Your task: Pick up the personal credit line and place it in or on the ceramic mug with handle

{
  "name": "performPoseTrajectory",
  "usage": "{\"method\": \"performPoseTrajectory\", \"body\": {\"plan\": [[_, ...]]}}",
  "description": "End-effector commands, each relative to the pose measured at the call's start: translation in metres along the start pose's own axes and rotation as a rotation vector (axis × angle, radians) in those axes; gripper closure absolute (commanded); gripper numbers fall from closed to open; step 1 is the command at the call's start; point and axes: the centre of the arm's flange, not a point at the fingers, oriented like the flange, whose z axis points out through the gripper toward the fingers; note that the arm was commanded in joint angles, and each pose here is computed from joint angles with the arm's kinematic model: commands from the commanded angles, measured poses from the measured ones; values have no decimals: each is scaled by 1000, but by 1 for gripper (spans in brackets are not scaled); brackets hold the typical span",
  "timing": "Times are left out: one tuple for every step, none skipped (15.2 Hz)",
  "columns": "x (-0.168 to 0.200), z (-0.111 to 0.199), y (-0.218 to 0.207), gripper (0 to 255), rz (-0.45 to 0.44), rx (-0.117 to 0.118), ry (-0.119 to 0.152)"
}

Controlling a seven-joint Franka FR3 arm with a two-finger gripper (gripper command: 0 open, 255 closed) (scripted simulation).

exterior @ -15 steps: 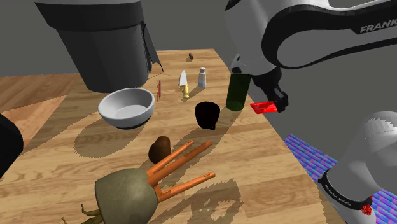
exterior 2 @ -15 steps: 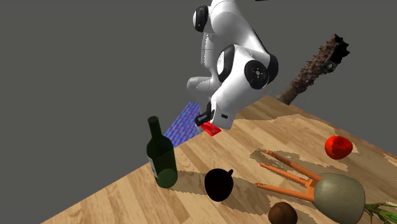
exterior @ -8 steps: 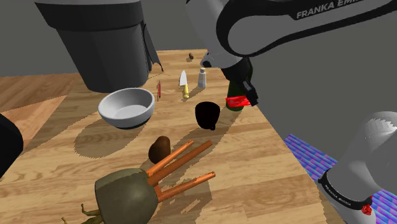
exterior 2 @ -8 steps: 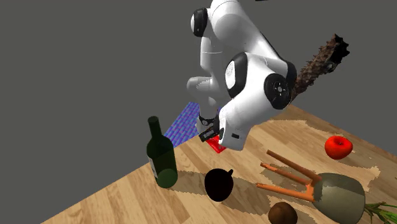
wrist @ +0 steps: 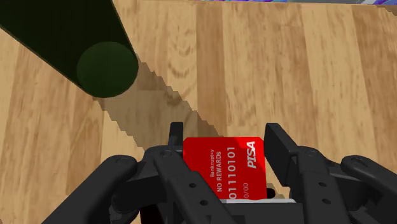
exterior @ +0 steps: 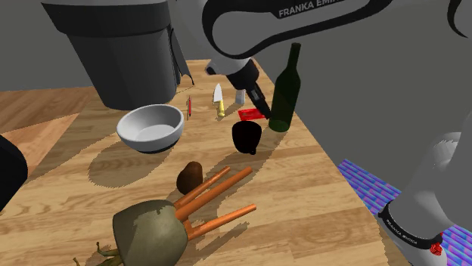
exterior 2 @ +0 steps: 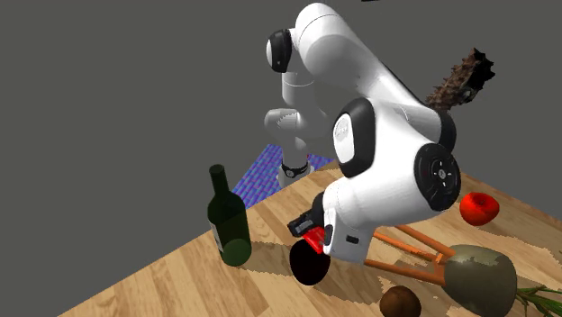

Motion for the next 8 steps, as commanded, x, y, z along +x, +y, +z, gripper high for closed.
{"method": "performPoseTrajectory", "body": {"plan": [[9, 5, 1, 255, 0, 0, 0], [12, 9, 1, 255, 0, 0, 0], [15, 13, 1, 255, 0, 0, 0], [18, 18, 1, 255, 0, 0, 0], [20, 22, 1, 255, 0, 0, 0], [23, 27, 1, 255, 0, 0, 0], [26, 31, 1, 255, 0, 0, 0], [29, 35, 1, 255, 0, 0, 0]]}}
